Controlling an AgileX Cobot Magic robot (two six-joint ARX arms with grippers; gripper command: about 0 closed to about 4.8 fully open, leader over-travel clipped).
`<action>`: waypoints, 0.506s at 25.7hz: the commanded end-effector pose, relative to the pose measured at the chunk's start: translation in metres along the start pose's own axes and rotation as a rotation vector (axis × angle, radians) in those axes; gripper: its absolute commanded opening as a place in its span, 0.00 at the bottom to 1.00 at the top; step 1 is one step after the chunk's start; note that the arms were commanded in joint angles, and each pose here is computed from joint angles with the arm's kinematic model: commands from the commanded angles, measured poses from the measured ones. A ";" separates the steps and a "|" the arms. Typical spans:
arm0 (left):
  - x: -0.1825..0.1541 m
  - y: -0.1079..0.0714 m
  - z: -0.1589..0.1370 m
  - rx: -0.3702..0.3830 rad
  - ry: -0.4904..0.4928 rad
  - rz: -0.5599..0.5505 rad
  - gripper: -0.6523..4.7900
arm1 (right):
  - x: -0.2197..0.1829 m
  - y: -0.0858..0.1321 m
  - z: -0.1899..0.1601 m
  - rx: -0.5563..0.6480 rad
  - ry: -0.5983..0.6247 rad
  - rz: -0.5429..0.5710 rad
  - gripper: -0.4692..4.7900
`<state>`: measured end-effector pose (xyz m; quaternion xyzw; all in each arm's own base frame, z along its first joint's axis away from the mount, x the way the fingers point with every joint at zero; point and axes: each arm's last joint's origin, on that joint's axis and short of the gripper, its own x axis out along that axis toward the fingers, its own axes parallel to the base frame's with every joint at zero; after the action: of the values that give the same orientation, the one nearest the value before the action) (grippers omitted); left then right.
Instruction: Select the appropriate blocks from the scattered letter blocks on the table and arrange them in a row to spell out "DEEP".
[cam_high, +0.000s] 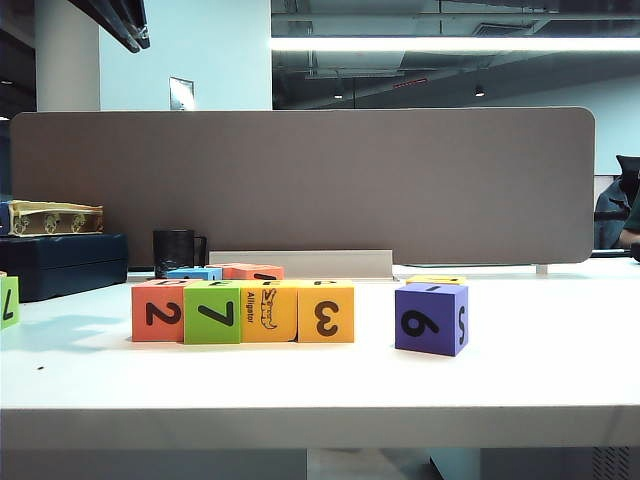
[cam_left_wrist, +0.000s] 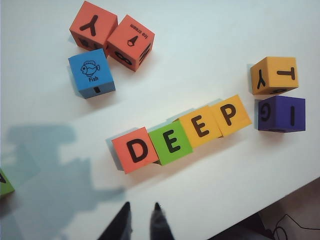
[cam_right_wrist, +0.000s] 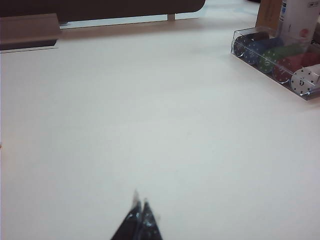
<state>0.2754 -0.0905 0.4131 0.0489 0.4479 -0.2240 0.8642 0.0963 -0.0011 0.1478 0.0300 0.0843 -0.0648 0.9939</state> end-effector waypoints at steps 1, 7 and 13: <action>-0.003 0.000 0.003 0.009 -0.041 0.007 0.21 | 0.000 0.000 0.001 0.003 -0.014 0.004 0.09; -0.030 0.000 0.005 0.080 -0.205 0.195 0.21 | 0.000 0.000 0.001 0.003 -0.014 0.004 0.09; -0.050 0.001 -0.002 0.062 -0.388 0.327 0.21 | 0.000 0.000 0.001 0.003 -0.014 0.004 0.09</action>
<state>0.2509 -0.0744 0.4528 0.1017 0.2725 -0.1210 0.9491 0.0963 -0.0010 0.1478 0.0300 0.0843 -0.0647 0.9939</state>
